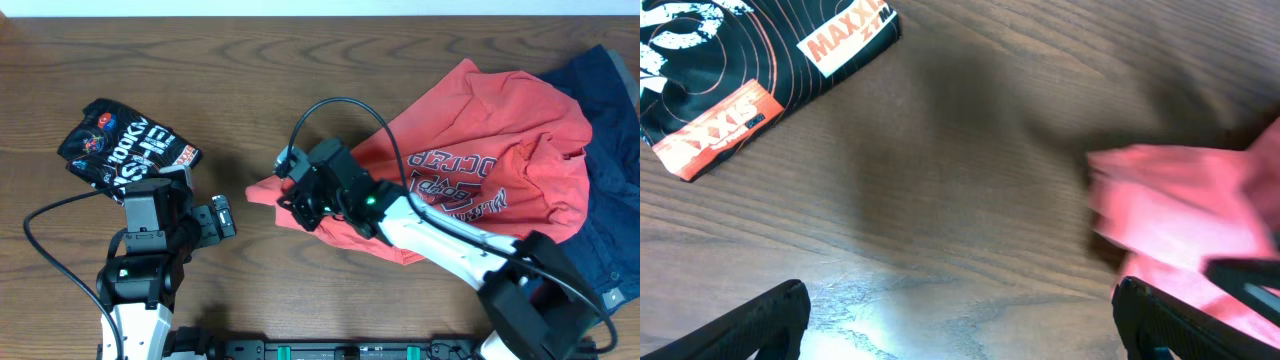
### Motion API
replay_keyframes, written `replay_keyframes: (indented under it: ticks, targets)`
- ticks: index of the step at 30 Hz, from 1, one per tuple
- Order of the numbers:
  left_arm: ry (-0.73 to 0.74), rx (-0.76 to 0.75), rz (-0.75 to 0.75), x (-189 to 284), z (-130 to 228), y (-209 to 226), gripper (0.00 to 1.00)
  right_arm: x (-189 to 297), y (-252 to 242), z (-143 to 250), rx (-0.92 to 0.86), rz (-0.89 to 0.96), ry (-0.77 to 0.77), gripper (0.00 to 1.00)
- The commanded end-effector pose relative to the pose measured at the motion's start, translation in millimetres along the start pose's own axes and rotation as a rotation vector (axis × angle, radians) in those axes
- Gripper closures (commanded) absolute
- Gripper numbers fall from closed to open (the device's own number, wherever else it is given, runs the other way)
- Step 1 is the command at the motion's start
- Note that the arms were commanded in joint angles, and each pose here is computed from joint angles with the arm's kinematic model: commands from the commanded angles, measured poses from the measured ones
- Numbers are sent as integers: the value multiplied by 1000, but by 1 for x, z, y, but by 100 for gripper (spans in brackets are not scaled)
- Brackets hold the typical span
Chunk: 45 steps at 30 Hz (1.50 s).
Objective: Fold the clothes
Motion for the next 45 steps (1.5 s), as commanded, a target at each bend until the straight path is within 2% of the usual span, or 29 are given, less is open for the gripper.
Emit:
replay_keyframes:
  ticks: [1, 3, 4, 8, 12, 22, 27, 31, 32, 34, 35, 36, 39, 45]
  targets:
    - [-26, 5, 15, 5, -8, -2, 2, 4, -5, -14, -55, 57, -75, 59]
    - [-25, 45, 18, 5, -8, -2, 2, 12, -15, -22, -65, 114, -108, 10]
    - [-25, 79, 18, 5, -8, -2, 2, 19, -22, -27, -78, 159, -125, 1]
    - [-9, 249, 57, 4, -7, -7, 2, 66, -73, -28, -273, 460, -161, 1]
    - [40, 261, 194, -4, -6, -23, 2, 120, -111, -12, -417, 656, -134, 1]
    - [319, 227, 360, -60, 15, -69, 2, 217, -159, 25, -667, 843, -96, 1]
    - [443, 193, 378, -95, 34, -99, 2, 233, -170, 37, -737, 884, -76, 1]
    - [483, 135, 400, -118, 47, -119, 1, 236, -172, 42, -756, 895, -58, 1]
    - [484, 122, 407, -123, 49, -123, 12, 236, -172, 43, -756, 896, -54, 1]
    - [468, 98, 420, -129, 48, -127, 54, 236, -171, 45, -759, 897, -46, 1]
    - [440, 70, 432, -131, 44, -128, 81, 236, -171, 46, -761, 897, -41, 1]
    - [399, 38, 442, -133, 36, -127, 94, 237, -171, 47, -763, 899, -34, 1]
    - [308, 25, 424, -130, 4, -112, 94, 238, -171, 49, -766, 910, -23, 1]
    - [69, 134, 271, -100, -103, -38, 94, 252, -180, 59, -821, 973, -17, 1]
Point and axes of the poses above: each gripper's point midway between its finger pads, its own x axis back along the fingers, its own y axis along the line the jaws close on, z = x × y, the point moved 5 cm from there along x, back along the fingers, and after that the axes turned 12 degrees about -x, right-handed, at the moved point
